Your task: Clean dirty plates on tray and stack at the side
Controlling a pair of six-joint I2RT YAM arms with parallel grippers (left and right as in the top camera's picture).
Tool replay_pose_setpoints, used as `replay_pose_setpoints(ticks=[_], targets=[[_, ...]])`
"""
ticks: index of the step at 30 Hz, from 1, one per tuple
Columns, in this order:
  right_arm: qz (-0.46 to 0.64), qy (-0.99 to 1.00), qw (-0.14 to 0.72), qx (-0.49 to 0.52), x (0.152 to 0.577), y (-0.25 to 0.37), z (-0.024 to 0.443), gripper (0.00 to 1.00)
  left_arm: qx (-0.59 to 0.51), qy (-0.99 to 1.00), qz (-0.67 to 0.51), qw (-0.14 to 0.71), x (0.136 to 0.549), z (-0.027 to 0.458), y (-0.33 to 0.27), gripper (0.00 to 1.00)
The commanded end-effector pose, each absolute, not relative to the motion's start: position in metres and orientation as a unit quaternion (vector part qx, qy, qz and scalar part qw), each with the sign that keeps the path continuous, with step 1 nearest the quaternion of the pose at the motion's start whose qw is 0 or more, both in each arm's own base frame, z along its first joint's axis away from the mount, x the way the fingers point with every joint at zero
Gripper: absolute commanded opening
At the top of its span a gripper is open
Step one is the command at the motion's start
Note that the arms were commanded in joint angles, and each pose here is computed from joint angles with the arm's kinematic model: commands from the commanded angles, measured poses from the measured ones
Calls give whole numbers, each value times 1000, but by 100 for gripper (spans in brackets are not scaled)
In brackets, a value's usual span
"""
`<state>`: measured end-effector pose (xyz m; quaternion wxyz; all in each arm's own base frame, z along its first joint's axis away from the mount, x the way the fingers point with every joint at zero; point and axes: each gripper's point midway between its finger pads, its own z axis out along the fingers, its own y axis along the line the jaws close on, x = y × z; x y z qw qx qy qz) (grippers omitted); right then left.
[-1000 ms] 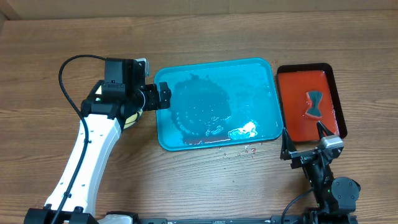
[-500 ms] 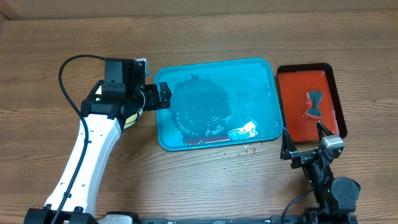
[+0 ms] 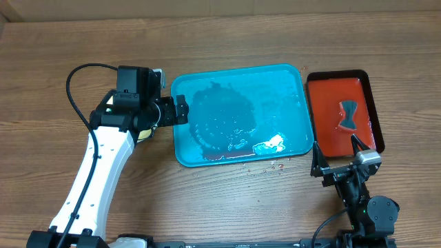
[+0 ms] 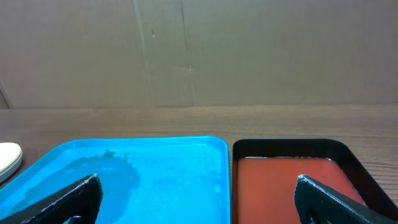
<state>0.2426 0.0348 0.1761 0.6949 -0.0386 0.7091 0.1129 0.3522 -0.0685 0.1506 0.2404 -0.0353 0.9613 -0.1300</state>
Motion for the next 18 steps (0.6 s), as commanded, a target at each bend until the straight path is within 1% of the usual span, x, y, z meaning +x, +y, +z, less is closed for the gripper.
replay_pose_setpoints(ticks=[1, 4, 8, 10, 18], targets=[[117, 707, 696, -36, 243, 36, 175, 100, -22, 954, -122, 274, 351, 173, -67, 100], [117, 707, 696, -36, 243, 36, 175, 100, -26, 943, -102, 314, 343, 196, -57, 100], [117, 707, 696, -36, 243, 36, 175, 100, -37, 920, -56, 385, 321, 220, -35, 100], [117, 707, 696, -36, 243, 36, 175, 100, -17, 902, -44, 428, 308, 226, -30, 100], [117, 707, 696, -36, 243, 36, 175, 100, 79, 816, -32, 571, 266, 210, -27, 100]])
